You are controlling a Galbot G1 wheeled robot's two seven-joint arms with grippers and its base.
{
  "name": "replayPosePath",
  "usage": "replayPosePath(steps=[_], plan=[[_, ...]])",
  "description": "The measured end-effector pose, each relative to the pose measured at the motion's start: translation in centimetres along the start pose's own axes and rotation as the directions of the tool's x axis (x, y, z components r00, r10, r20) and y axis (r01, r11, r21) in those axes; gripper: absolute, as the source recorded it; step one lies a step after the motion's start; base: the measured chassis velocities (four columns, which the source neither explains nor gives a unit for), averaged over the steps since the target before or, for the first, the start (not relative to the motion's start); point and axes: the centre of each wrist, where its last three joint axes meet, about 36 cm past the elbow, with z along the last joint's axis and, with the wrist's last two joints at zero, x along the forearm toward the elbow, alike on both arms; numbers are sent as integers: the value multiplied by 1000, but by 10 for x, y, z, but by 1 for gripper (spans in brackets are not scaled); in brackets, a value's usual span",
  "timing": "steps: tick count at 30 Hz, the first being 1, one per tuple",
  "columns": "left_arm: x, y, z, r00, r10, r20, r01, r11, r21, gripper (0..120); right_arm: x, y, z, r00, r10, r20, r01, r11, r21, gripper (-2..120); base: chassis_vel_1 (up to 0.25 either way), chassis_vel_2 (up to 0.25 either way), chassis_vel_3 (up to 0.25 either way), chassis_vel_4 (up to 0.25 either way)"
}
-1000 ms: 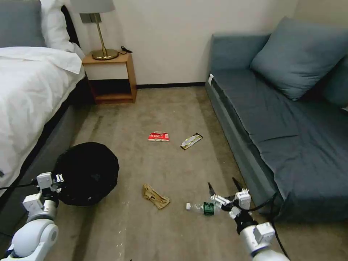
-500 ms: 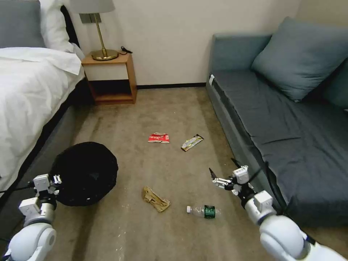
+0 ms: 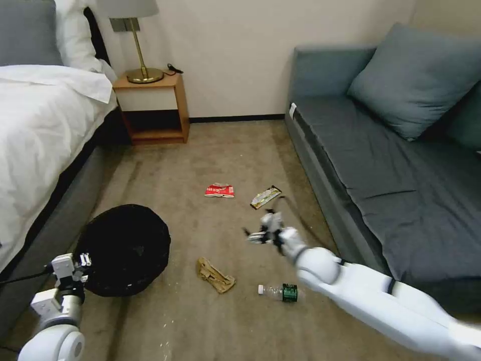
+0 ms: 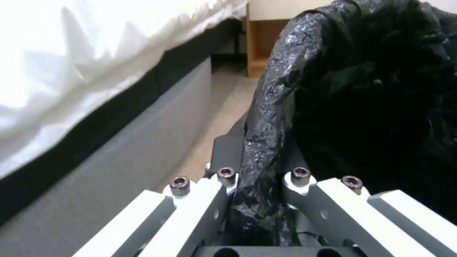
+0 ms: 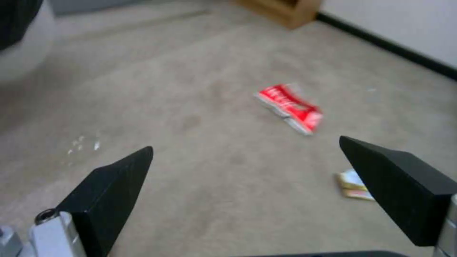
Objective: Pick up the trash bin, then pick up the garbage on the floor and place it into the trash bin.
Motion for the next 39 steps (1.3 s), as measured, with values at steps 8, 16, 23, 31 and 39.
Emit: replayPosePath(steps=[8,16,23,31,39], plan=[[2,15,0,1000,-18,14,18,1000,-9,5,-52,40,-7,995,-74,-60,76,997,32,100,0,0,0,0],[7,23,0,1000,-24,18,24,1000,-8,5,-53,96,13,970,-178,-168,188,981,47,100,0,0,0,0],[-4,21,1,1000,-12,17,12,1000,-2,5,-62,115,38,951,-186,-249,205,978,51,100,0,0,0,0],[-11,18,-4,1000,3,15,-3,1000,-5,5,-75,114,62,934,-157,-321,198,975,97,97,0,0,0,0],[-12,18,-1,999,48,-4,-48,999,-7,5,-80,115,68,911,-194,-365,246,964,102,69,0,0,0,0]])
